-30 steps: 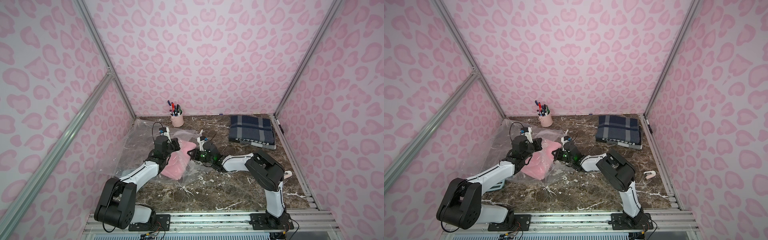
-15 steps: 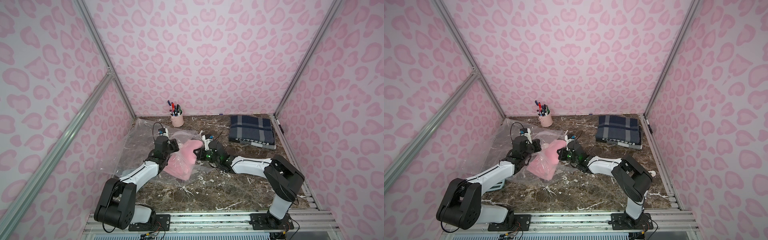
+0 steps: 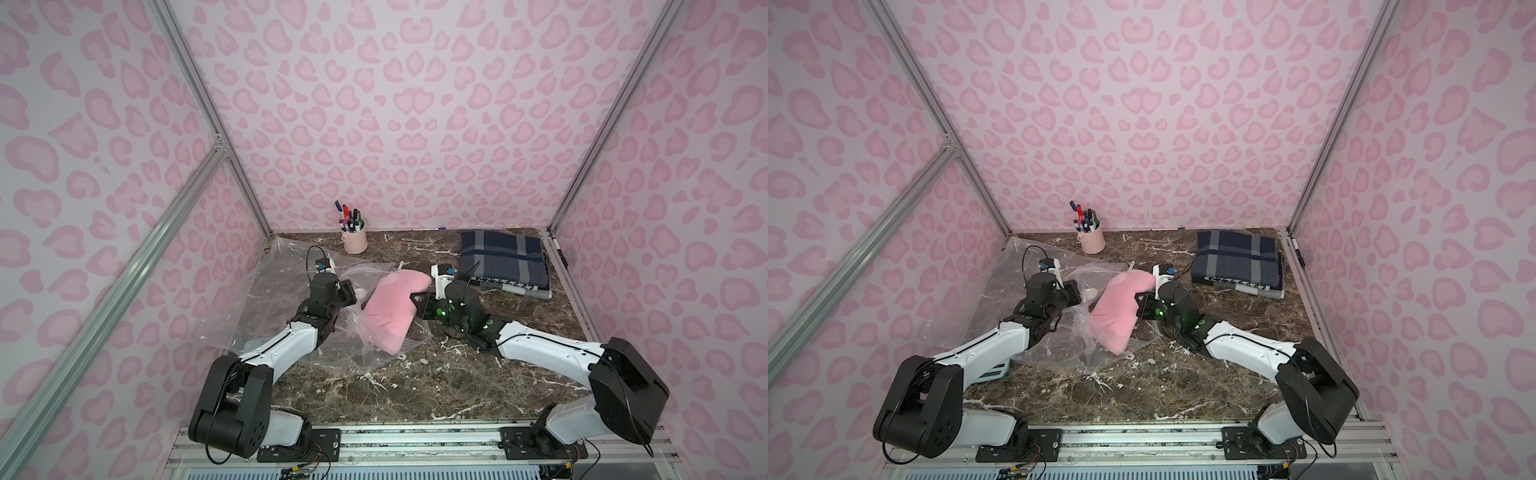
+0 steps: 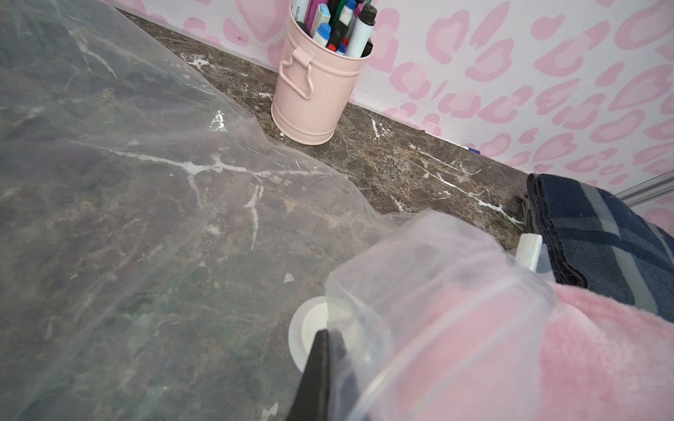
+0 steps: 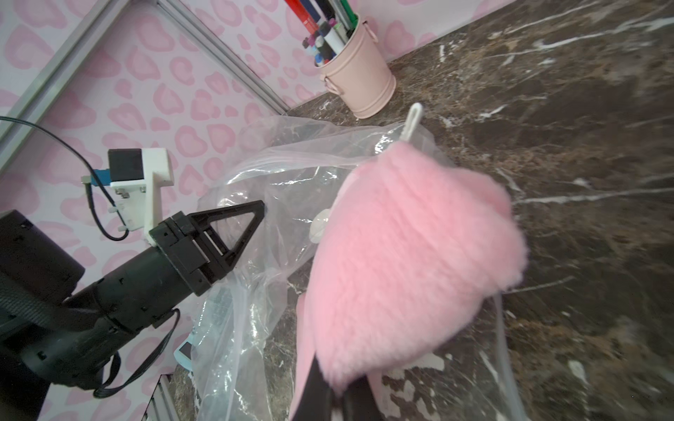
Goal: Take the blanket out of the vacuum bag
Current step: Take out the blanket from the vacuum bag.
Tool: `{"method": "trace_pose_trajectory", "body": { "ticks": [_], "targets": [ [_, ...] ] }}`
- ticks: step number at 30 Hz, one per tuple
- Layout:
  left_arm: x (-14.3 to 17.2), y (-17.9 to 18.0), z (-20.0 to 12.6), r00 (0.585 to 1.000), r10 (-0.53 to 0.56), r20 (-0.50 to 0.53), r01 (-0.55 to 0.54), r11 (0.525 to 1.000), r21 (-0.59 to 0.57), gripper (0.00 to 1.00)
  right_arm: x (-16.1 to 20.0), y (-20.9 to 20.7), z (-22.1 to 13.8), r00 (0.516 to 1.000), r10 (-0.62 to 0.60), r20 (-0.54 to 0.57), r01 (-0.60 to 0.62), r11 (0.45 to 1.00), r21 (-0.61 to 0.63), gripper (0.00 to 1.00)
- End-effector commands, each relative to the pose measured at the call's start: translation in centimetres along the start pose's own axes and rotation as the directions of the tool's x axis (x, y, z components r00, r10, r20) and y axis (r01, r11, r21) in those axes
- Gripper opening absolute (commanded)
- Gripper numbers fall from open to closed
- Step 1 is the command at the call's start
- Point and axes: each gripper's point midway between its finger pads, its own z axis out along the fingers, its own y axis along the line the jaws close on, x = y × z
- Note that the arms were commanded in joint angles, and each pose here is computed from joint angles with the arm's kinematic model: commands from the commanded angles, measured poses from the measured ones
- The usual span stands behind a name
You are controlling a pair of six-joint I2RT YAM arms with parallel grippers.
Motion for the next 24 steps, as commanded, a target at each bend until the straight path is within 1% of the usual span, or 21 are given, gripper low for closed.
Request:
{"method": "trace_pose_trajectory", "body": {
  "ticks": [1,6,8,11,16,20,24],
  "targets": [
    [0.1,0.3,0.2,1.000,0.000,-0.005,0.000,1.000,-0.010,0.04,-0.4,-2.7,-1.7,0.999,0.023,0.040,-0.027,0.993,0.113,0.00],
    [0.3,0.3,0.3,1.000,0.000,-0.008,0.000,1.000,-0.011,0.04,-0.7,-5.7,-5.1,0.995,0.052,0.086,-0.070,0.972,0.223,0.00],
    [0.4,0.3,0.5,1.000,-0.004,-0.011,0.004,1.000,-0.007,0.04,-0.9,-7.2,-6.6,0.992,0.062,0.113,-0.093,0.950,0.298,0.00],
    [0.7,0.3,0.7,1.000,-0.009,-0.018,0.009,1.000,-0.002,0.04,-0.7,-9.6,-8.9,0.985,0.084,0.148,-0.134,0.918,0.374,0.00],
    [0.7,0.2,0.9,1.000,-0.006,-0.022,0.006,1.000,0.001,0.04,1.0,-13.4,-11.5,0.969,0.133,0.206,-0.214,0.872,0.440,0.00],
    [0.7,0.3,1.0,1.000,-0.001,-0.024,0.001,1.000,-0.005,0.04,2.0,-15.0,-12.7,0.962,0.156,0.224,-0.247,0.848,0.470,0.00],
    [0.7,0.7,1.3,1.000,0.002,-0.031,-0.003,0.999,-0.036,0.04,2.8,-16.5,-13.8,0.959,0.173,0.224,-0.271,0.796,0.542,0.00]
  ]
}}
